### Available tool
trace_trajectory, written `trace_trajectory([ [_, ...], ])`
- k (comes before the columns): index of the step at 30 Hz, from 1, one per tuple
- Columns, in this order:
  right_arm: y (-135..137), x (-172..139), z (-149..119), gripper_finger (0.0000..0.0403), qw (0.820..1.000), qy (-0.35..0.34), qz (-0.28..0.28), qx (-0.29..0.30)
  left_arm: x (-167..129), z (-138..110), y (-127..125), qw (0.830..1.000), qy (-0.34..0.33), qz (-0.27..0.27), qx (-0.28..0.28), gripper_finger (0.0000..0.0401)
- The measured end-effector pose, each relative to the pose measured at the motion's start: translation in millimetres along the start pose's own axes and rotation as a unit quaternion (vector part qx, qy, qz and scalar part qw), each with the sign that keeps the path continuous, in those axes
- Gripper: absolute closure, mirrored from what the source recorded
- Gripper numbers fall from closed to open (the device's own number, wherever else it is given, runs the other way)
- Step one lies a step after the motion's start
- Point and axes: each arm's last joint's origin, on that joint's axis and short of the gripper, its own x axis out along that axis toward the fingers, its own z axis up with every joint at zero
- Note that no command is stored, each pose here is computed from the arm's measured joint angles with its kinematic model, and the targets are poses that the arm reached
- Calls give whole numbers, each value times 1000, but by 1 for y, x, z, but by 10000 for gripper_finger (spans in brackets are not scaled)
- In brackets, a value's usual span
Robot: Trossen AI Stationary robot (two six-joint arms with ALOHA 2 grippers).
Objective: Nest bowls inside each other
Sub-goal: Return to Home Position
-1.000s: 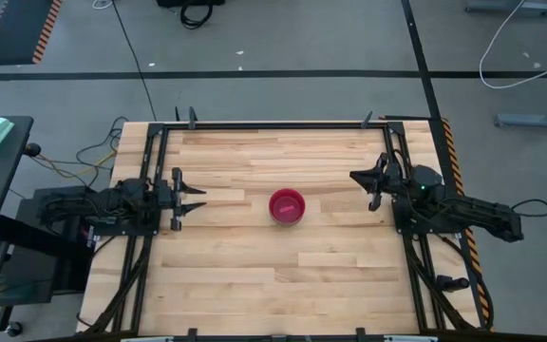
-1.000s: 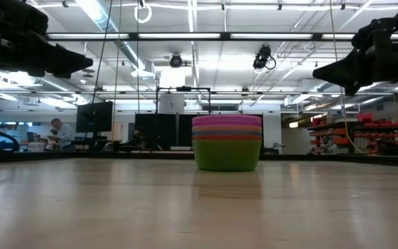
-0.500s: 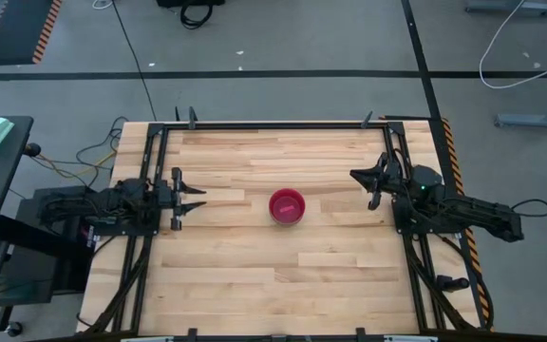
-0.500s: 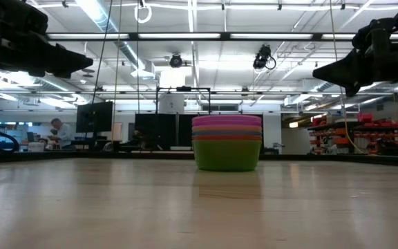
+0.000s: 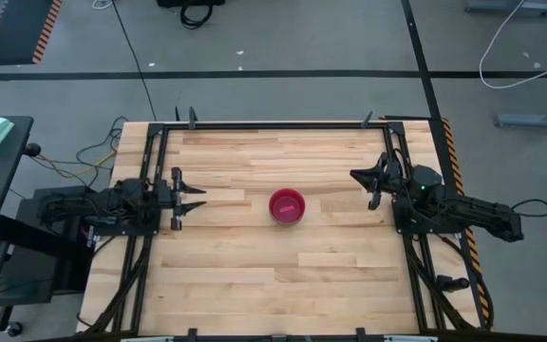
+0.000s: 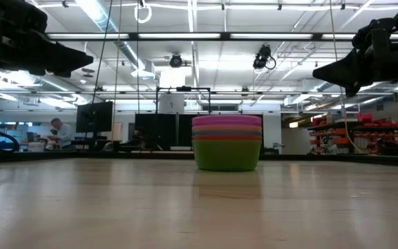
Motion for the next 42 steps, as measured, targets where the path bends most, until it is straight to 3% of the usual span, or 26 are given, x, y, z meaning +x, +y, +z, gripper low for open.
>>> trace_trajectory([
  [42, 0, 0, 0, 364, 1000, 0, 0, 0, 0, 2, 0, 1000, -6, -2, -1, 251],
])
